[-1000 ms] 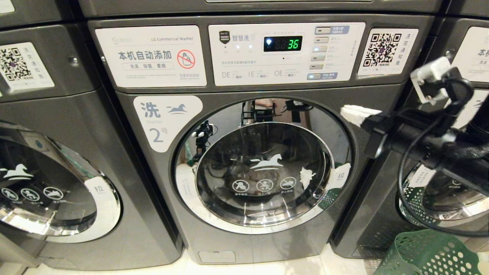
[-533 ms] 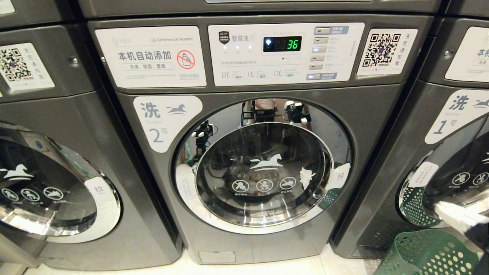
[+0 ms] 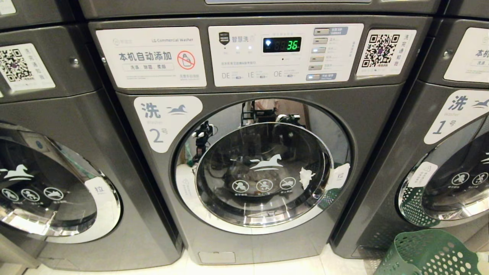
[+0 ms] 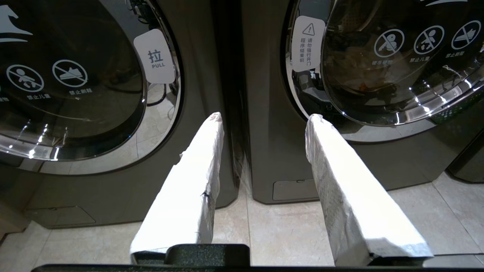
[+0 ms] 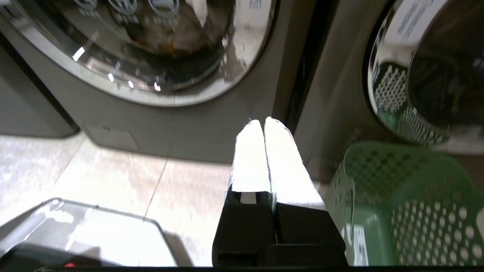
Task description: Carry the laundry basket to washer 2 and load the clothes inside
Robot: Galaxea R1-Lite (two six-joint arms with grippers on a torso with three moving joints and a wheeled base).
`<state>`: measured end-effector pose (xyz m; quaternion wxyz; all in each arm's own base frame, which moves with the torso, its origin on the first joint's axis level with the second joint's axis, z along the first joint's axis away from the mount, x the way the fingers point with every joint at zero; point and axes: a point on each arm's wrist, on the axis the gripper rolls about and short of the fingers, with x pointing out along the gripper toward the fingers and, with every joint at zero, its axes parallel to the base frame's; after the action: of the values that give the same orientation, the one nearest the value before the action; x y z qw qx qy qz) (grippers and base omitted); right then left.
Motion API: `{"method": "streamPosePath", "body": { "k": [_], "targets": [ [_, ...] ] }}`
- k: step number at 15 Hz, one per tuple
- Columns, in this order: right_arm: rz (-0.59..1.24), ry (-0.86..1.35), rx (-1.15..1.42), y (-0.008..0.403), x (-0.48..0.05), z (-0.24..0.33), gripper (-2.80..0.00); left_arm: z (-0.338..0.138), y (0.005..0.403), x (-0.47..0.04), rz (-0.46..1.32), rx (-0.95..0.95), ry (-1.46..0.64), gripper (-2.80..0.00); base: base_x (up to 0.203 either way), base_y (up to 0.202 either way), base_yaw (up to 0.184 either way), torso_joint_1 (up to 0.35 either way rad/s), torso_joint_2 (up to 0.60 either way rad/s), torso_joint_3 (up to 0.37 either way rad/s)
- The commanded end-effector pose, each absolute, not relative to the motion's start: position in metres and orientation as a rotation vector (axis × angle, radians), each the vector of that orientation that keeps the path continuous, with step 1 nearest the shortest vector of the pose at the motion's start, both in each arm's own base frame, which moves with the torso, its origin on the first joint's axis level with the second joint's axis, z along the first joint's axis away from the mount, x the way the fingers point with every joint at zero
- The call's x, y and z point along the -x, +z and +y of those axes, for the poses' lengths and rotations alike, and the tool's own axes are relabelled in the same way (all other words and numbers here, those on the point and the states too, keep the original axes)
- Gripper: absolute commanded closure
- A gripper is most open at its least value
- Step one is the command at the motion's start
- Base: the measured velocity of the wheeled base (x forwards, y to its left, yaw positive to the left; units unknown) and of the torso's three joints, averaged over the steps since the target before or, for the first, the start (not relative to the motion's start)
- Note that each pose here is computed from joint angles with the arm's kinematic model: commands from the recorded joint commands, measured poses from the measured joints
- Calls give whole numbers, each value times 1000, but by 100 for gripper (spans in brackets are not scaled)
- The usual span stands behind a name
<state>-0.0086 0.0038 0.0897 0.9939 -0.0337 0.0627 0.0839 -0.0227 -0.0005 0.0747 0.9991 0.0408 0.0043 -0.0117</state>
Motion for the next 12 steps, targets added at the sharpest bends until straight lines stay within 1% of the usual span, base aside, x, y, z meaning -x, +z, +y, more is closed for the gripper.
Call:
{"method": "streamPosePath", "body": {
  "k": [1,2,3,4,6,12],
  "targets": [
    [-45,169,88,86,23,4,0,-1,74,23,10,-81,-23,0,0,0,0,0,0,0],
    [-97,124,96,84,24,3,0,-1,74,23,10,-77,-23,0,0,0,0,0,0,0],
    [-108,23,94,82,22,0,0,0,74,23,10,-73,-22,0,0,0,0,0,0,0],
    [-113,-26,101,82,21,-1,0,0,74,23,10,-66,-22,0,0,0,0,0,0,0],
    [-118,-23,150,82,21,-1,0,0,74,23,10,-63,-20,0,0,0,0,0,0,0],
    [-153,-52,154,86,22,-1,0,0,74,23,10,-63,-20,0,0,0,0,0,0,0]
  ]
}}
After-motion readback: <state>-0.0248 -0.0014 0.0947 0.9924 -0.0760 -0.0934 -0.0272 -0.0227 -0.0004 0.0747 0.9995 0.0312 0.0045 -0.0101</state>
